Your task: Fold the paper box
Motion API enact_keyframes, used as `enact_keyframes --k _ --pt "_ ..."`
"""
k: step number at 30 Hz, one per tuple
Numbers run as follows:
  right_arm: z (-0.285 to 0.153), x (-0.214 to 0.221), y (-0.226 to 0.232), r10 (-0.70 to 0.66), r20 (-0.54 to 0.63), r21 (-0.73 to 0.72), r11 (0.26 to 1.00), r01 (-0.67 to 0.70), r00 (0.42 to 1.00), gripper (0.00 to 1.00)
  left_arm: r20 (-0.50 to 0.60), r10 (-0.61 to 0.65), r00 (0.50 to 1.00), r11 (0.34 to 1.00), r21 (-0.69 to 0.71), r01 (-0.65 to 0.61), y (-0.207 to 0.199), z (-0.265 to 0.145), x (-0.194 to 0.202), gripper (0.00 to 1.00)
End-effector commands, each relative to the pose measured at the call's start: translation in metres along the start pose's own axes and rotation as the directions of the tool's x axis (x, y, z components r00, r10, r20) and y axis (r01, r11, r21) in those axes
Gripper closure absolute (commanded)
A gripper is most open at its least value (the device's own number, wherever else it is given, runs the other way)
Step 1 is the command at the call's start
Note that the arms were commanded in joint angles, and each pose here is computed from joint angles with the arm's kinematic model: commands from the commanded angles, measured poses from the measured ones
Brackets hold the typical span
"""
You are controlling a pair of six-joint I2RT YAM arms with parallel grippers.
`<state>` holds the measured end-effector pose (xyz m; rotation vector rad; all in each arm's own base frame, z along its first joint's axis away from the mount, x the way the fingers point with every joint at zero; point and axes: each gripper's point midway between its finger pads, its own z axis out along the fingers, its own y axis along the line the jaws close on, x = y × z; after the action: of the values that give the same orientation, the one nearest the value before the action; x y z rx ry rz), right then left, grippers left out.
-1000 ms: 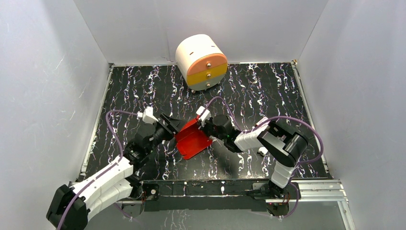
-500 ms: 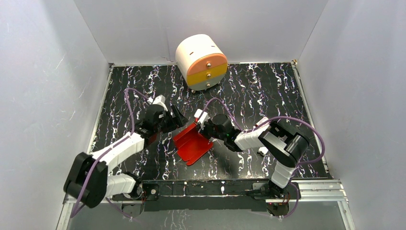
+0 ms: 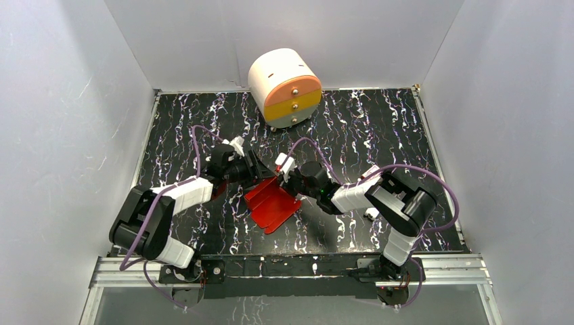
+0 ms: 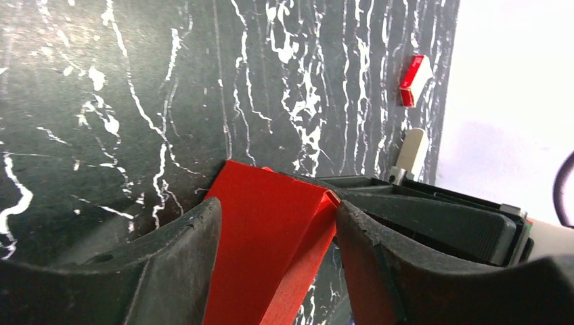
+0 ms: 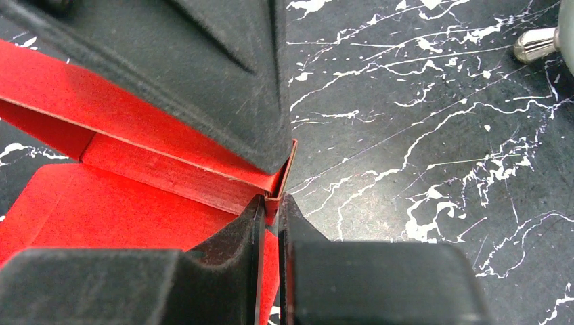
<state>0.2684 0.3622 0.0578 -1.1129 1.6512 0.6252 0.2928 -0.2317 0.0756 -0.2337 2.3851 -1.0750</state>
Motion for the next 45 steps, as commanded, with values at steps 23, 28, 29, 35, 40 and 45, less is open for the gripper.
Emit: enact_keyframes --k 23,28,29,35,40,45 --pt "0.014 -0.033 -0.008 0.032 0.244 0.043 0.998 -0.044 0.969 0.85 -0.162 -0.151 0.975 0.963 0.198 0.182 -0.019 0.007 0.032 0.6" --pt "0.016 -0.035 -0.009 0.04 0.261 0.047 0.997 -0.054 0.964 0.81 -0.17 -0.164 0.972 0.958 0.205 0.198 -0.019 0.007 0.034 0.6" --pt "0.017 -0.037 -0.01 0.042 0.266 0.047 0.997 -0.056 0.963 0.8 -0.174 -0.171 0.97 0.957 0.205 0.206 -0.019 0.007 0.035 0.6" --pt "0.02 -0.04 -0.012 0.06 0.289 0.057 0.995 -0.08 0.955 0.79 -0.198 -0.197 0.96 0.945 0.222 0.24 -0.019 0.007 0.04 0.6" --pt "0.023 -0.04 -0.013 0.075 0.297 0.053 0.994 -0.095 0.952 0.78 -0.216 -0.211 0.953 0.938 0.228 0.26 -0.018 0.006 0.046 0.6" --pt "0.025 -0.038 -0.022 0.114 0.296 0.101 0.984 -0.15 0.948 0.81 -0.24 -0.237 0.941 0.924 0.244 0.295 -0.021 0.003 0.051 0.6"
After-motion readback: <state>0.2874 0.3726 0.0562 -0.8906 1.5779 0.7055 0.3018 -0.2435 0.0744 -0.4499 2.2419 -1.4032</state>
